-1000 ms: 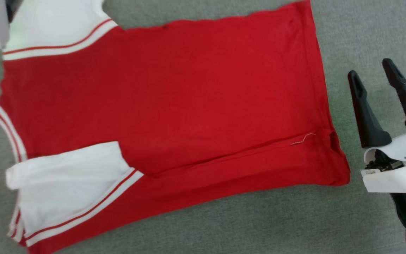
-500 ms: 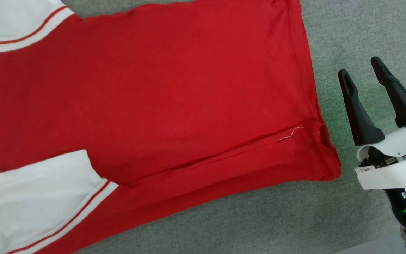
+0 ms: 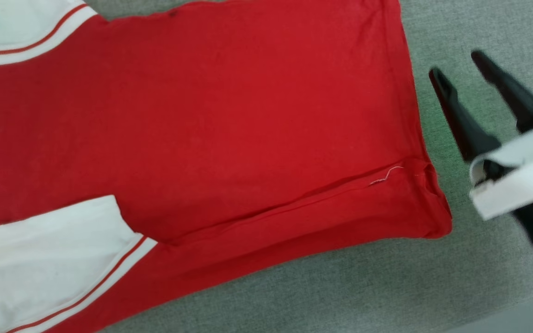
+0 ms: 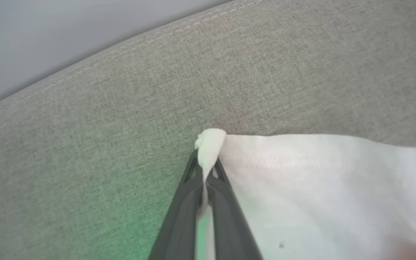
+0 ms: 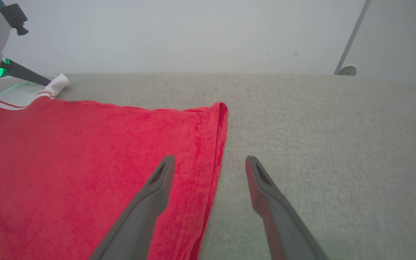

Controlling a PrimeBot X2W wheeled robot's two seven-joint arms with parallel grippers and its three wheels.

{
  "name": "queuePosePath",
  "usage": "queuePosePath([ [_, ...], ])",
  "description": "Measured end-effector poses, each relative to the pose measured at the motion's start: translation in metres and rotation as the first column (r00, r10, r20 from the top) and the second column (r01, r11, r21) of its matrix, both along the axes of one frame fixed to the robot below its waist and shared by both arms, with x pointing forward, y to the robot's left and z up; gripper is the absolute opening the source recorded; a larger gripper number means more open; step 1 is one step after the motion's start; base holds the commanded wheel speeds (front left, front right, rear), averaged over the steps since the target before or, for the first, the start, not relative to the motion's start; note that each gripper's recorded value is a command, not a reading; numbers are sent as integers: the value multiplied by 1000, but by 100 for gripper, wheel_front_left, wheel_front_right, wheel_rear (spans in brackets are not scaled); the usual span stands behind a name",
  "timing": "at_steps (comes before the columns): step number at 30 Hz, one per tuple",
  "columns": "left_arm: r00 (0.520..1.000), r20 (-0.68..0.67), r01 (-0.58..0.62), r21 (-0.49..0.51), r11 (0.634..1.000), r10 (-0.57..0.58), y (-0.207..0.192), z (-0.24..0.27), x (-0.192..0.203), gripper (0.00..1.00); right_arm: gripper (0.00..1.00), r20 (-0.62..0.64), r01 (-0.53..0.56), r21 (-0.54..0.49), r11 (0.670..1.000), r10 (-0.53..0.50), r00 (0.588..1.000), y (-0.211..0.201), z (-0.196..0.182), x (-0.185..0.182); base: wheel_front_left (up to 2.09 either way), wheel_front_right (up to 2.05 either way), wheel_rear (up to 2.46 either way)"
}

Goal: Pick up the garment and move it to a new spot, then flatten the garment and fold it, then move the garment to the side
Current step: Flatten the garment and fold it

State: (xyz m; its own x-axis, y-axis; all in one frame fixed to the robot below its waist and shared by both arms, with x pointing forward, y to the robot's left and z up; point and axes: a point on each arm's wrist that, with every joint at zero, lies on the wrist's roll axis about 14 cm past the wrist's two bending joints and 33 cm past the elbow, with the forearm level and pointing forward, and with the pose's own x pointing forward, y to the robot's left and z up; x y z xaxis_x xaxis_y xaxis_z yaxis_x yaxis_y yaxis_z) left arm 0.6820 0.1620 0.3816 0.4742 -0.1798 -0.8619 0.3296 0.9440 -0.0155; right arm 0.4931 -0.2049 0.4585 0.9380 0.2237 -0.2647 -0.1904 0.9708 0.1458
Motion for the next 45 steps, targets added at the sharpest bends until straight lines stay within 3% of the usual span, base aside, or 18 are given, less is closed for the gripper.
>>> queuePosePath([
  [6,1000,23,-6,-24,1000,7,-1,2,-2,0,100,-64,-99,-68,993,95,993,15,10,40,0,0,0],
  [11,999,32,-16,-36,999,17,4,4,-5,0,100,-205,-172,-110,979,147,968,25,-6,67,0,0,0],
  [17,999,42,-23,-47,999,25,6,5,-5,0,100,-335,-195,-131,972,142,932,26,-21,95,0,0,0],
  [26,998,53,-27,-62,998,30,7,3,-5,0,100,-544,-215,-137,967,108,832,23,-56,103,0,0,0],
  [27,998,53,-28,-62,998,32,7,3,-5,0,96,-563,-215,-124,969,109,819,24,-58,103,0,0,0],
  [29,998,54,-30,-67,997,33,8,2,-4,0,2,-600,-219,-124,968,103,794,22,-62,102,0,0,0],
  [36,996,73,-40,-81,996,46,8,3,-1,0,0,-652,-210,-112,971,88,753,20,-68,104,0,0,0],
  [45,986,151,-57,-127,990,76,13,31,1,0,0,-594,-207,-111,972,102,798,21,-55,107,0,0,0],
])
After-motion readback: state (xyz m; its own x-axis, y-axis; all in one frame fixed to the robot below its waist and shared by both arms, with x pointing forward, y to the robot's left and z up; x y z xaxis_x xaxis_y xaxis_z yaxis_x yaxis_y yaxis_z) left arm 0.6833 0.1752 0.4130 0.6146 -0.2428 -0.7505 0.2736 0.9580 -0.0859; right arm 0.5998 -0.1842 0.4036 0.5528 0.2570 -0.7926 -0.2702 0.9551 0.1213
